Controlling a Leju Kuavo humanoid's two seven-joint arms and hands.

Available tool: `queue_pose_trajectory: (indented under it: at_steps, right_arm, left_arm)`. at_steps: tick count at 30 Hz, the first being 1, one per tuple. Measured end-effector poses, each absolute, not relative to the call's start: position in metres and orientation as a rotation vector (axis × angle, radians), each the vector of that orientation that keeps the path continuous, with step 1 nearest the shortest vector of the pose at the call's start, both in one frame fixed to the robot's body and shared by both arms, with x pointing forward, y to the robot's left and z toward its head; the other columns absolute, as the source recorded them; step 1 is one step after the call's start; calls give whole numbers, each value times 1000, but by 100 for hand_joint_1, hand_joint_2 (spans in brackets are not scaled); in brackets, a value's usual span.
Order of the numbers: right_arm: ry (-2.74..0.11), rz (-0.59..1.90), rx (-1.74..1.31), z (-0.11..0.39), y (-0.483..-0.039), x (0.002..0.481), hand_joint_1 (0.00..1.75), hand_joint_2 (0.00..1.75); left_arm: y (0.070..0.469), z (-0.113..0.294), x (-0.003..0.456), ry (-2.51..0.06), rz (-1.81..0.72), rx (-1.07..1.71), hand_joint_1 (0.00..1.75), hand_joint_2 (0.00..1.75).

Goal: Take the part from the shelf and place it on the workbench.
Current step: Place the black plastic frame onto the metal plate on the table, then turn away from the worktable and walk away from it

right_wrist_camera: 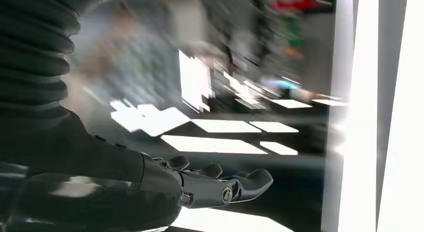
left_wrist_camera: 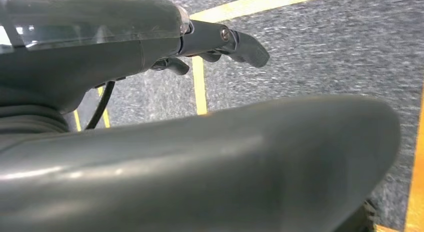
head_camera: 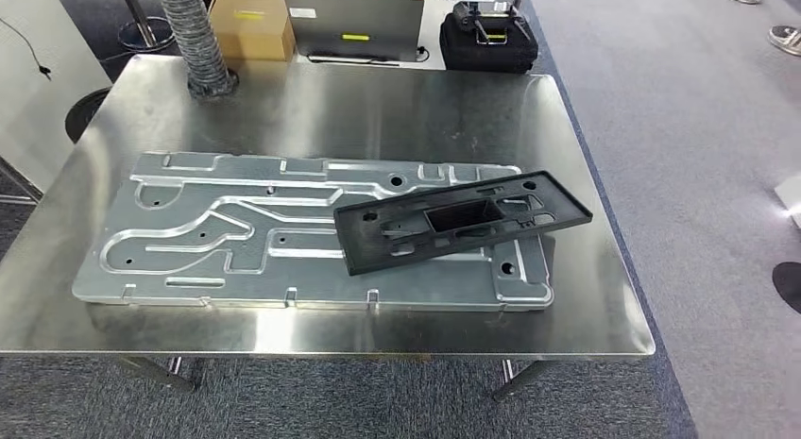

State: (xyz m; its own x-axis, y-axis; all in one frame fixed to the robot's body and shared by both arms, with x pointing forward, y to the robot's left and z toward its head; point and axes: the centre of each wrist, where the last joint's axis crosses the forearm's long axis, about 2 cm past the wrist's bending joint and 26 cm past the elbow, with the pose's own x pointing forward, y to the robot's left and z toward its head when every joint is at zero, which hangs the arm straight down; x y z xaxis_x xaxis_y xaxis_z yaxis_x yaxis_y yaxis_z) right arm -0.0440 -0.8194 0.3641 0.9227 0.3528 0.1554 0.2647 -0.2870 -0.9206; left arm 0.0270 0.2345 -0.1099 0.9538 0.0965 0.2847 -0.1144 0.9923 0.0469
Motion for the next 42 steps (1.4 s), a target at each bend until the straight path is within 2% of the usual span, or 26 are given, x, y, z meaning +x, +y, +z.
queue_pose_trajectory:
  at_steps: [2, 3, 5, 8, 42]
  right_arm:
    - [-422, -218, -1672, 306, -815, -43, 0, 0]
    - [-416, -288, -1530, 283, -812, -40, 0, 0]
    - [-414, -349, -1284, 245, -801, -34, 0, 0]
    - [-417, -383, -1132, 213, -789, -27, 0, 0]
    - [-427, -425, -984, 177, -771, -15, 0, 0]
  left_arm:
    - [236, -110, 31, -287, 114, 69, 0, 0]
    - [238, -110, 33, -288, 116, 72, 0, 0]
    - [241, -110, 37, -294, 121, 80, 0, 0]
    - [245, -109, 43, -302, 126, 88, 0, 0]
    - [258, -110, 49, -313, 132, 112, 0, 0]
